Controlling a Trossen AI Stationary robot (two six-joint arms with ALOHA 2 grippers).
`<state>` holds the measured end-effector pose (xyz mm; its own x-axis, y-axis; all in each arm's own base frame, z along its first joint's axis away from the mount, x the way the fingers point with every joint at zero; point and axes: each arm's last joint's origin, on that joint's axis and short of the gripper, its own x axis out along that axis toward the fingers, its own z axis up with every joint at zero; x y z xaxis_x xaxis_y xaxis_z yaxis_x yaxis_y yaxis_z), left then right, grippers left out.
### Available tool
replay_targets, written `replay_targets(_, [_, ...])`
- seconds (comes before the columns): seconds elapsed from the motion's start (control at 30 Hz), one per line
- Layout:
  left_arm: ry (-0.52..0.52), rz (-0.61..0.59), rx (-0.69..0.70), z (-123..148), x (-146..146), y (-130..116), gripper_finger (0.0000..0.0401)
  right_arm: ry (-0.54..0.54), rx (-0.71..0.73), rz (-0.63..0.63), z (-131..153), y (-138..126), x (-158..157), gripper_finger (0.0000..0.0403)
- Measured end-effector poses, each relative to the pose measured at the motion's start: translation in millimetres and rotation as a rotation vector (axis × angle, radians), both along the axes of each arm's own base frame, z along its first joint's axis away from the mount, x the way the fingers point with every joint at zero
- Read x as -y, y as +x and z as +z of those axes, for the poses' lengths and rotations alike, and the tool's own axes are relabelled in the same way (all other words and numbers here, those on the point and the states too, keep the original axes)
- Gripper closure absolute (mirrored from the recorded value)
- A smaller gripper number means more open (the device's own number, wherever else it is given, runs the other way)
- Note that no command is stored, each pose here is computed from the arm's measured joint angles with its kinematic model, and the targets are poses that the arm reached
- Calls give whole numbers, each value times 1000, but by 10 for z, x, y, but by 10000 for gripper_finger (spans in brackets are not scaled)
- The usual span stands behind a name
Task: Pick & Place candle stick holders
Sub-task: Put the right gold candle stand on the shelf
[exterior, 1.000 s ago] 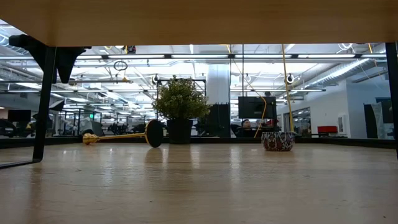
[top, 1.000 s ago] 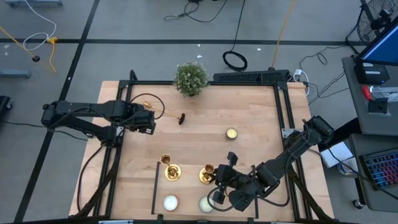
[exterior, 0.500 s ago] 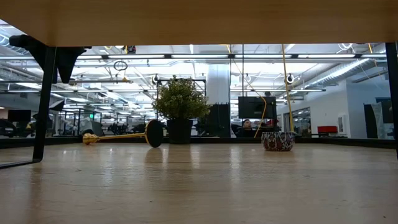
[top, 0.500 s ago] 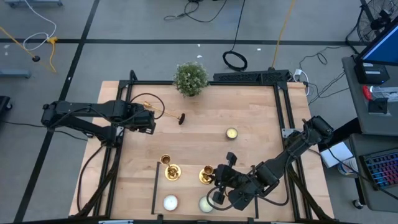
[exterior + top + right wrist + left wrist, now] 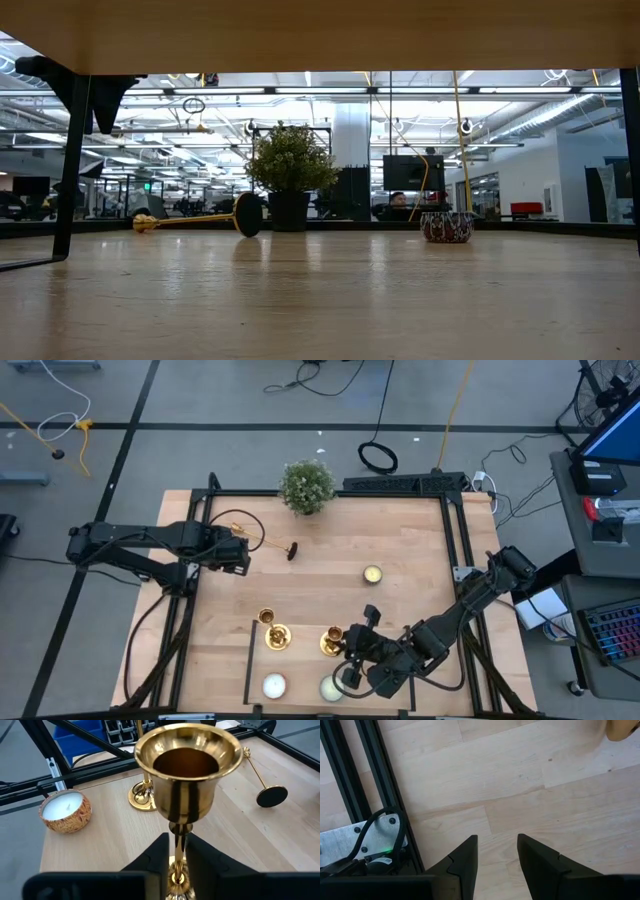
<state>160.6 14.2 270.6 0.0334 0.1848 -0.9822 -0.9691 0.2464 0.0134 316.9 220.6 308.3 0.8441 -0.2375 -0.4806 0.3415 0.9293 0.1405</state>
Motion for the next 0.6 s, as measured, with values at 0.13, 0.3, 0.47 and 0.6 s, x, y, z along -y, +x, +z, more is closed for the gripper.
replay_targets(0.13, [0,0,0,0,0,0,256,1,0,-1,0,0,0,302])
replay_targets(0.3, [0,0,2,0,0,1,256,-3,-1,-4,-2,-2,2,241])
replay_targets(0.47, [0,0,3,0,0,3,256,-7,-8,-45,-22,-21,23,217])
replay_targets(0.6, [0,-3,2,0,0,3,256,-5,-24,-57,-18,-49,47,229])
